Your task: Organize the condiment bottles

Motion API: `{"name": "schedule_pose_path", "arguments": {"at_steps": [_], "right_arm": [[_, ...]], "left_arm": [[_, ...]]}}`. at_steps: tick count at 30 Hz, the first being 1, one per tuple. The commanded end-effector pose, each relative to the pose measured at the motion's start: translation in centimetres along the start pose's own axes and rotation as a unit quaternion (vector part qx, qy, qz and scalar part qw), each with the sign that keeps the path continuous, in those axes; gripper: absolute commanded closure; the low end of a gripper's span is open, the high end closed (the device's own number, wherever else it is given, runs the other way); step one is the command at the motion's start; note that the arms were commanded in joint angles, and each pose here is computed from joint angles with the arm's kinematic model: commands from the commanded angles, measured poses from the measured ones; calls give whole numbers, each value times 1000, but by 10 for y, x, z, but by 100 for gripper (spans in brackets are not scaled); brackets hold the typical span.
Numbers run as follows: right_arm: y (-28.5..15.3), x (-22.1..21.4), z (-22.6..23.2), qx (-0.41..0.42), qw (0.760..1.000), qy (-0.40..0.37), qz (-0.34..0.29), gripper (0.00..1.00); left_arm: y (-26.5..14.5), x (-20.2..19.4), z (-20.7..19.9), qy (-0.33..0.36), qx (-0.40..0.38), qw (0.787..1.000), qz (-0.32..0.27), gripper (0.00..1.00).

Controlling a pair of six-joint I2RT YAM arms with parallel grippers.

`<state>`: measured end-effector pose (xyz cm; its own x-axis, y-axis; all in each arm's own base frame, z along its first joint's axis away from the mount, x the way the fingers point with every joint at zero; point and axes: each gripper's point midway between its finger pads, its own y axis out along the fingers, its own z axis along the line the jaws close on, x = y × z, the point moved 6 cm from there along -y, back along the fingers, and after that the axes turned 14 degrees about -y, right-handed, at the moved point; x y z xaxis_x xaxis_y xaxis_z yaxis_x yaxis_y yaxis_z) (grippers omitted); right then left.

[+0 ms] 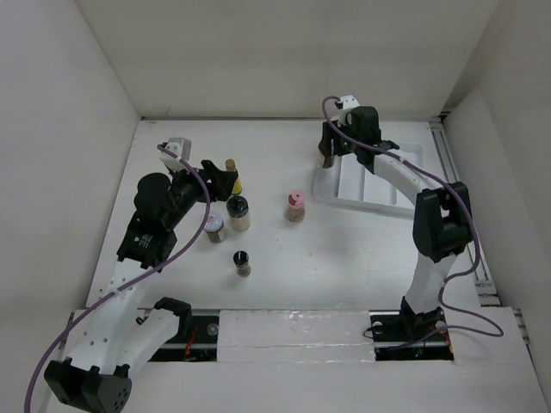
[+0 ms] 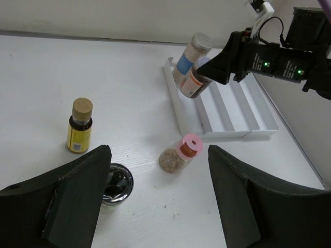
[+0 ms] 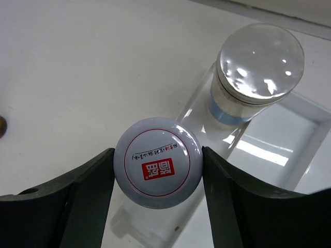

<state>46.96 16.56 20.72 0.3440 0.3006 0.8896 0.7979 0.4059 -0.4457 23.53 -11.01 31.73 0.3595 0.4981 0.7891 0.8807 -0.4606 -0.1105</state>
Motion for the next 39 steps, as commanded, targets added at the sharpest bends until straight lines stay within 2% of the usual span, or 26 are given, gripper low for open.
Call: {"name": "schedule_pose_path", "arguments": {"at_steps": [1, 11, 15, 18, 19, 20, 23, 28, 30, 31, 32, 33, 34, 35, 37, 39], "right_arm": [[-7, 48, -23, -37, 995, -3, -89, 57], [28, 8, -33, -57, 998, -2, -38, 57], [31, 5, -31, -51, 998, -2, -34, 52], [31, 5, -31, -51, 998, -2, -34, 34], [26, 8, -33, -59, 998, -2, -37, 20], [20, 13, -28, -56, 998, -5, -42, 17], [5, 24, -26, -54, 997, -2, -58, 12], [-26, 37, -5, -53, 996, -11, -75, 11], [-38, 35, 19, -33, 996, -19, -79, 20], [-42, 36, 31, -17, 996, -19, -86, 28], [-46, 37, 55, 5, 995, -28, -94, 43], [-47, 23, 71, 25, 996, -33, -83, 66], [-56, 26, 84, 37, 994, -39, -94, 71], [-60, 25, 97, 51, 993, -44, -98, 71], [-72, 15, 133, 82, 991, -59, -92, 59], [-76, 1, 156, 94, 990, -71, -75, 35]], "left_arm": [[0, 4, -5, 3, -14, 1000, -10, 29], [0, 4, -5, 3, -14, 1000, -10, 29], [0, 4, -5, 3, -14, 1000, -10, 29], [0, 4, -5, 3, -14, 1000, -10, 29], [0, 4, -5, 3, -14, 1000, -10, 29], [0, 4, -5, 3, -14, 1000, -10, 29], [0, 4, -5, 3, -14, 1000, -10, 29], [0, 4, -5, 3, -14, 1000, -10, 29], [-2, 5, -6, 4, -16, 1000, -14, 29], [-2, 5, -6, 4, -16, 1000, -14, 29], [-2, 6, -5, 4, -11, 1000, -18, 29], [-2, 6, -5, 4, -11, 1000, -18, 29], [-2, 6, -5, 4, -11, 1000, -18, 29], [-2, 6, -5, 4, -11, 1000, -18, 29], [-2, 6, -5, 4, -11, 1000, -18, 29], [-4, 7, -6, 5, -14, 1000, -22, 29]]}}
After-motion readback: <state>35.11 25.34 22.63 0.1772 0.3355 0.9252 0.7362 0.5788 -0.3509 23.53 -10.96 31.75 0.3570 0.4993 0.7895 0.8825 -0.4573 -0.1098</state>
